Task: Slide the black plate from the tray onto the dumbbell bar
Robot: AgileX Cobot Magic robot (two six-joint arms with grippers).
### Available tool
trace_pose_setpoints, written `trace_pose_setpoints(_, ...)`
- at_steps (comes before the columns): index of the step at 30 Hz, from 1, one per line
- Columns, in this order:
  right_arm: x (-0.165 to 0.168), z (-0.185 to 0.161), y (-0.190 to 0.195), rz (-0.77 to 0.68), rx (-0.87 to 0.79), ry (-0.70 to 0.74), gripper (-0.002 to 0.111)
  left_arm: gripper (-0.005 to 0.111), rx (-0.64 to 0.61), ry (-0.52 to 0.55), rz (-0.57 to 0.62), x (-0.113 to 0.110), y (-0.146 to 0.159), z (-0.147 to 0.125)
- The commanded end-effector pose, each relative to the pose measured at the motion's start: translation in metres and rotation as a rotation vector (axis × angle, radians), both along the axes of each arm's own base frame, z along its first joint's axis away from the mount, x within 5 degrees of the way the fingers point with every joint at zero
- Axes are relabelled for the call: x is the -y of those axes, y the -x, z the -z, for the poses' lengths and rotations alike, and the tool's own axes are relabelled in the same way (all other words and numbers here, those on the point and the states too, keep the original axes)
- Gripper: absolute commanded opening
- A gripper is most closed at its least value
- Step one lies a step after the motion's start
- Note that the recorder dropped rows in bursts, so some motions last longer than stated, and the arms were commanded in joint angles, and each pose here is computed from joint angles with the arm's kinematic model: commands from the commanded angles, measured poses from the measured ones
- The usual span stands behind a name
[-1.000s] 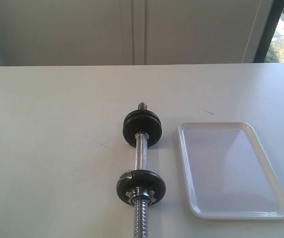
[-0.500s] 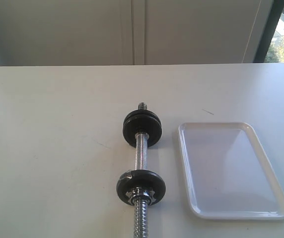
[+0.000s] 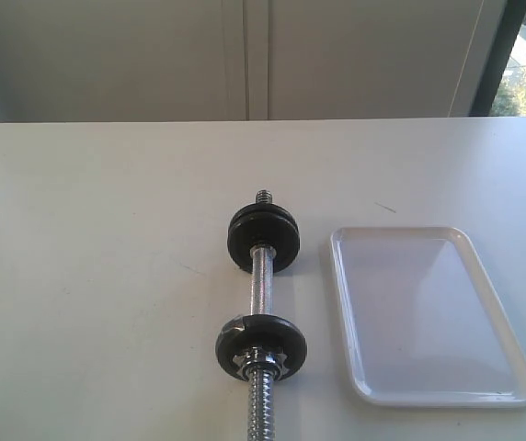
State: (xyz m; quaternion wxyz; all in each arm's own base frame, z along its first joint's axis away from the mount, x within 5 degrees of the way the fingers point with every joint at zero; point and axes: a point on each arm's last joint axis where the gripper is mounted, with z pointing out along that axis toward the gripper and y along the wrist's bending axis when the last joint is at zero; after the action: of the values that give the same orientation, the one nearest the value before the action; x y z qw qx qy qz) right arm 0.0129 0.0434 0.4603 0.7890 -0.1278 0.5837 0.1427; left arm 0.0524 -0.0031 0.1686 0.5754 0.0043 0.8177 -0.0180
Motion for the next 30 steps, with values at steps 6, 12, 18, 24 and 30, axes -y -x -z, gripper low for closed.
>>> trace_pose_setpoints(6,0.000,0.000,0.002,0.006,0.010,-0.007,0.000,0.000,0.005,0.007,0.000,0.000,0.000,0.000)
trace_pose_setpoints(12,0.000,0.000,0.002,0.006,0.010,-0.007,0.000,0.000,0.005,0.007,-0.009,0.000,0.000,0.000)
trace_pose_setpoints(18,0.000,0.000,0.002,0.006,0.010,-0.007,0.000,0.000,0.005,0.007,-0.038,-0.002,0.000,0.000)
trace_pose_setpoints(24,0.000,0.000,0.004,0.006,0.014,-0.007,0.000,0.000,0.005,0.007,-0.038,-0.002,0.000,0.000)
trace_pose_setpoints(30,-0.002,0.005,0.014,-0.009,0.035,-0.008,0.000,0.000,0.005,0.007,-0.031,-0.001,0.000,0.000)
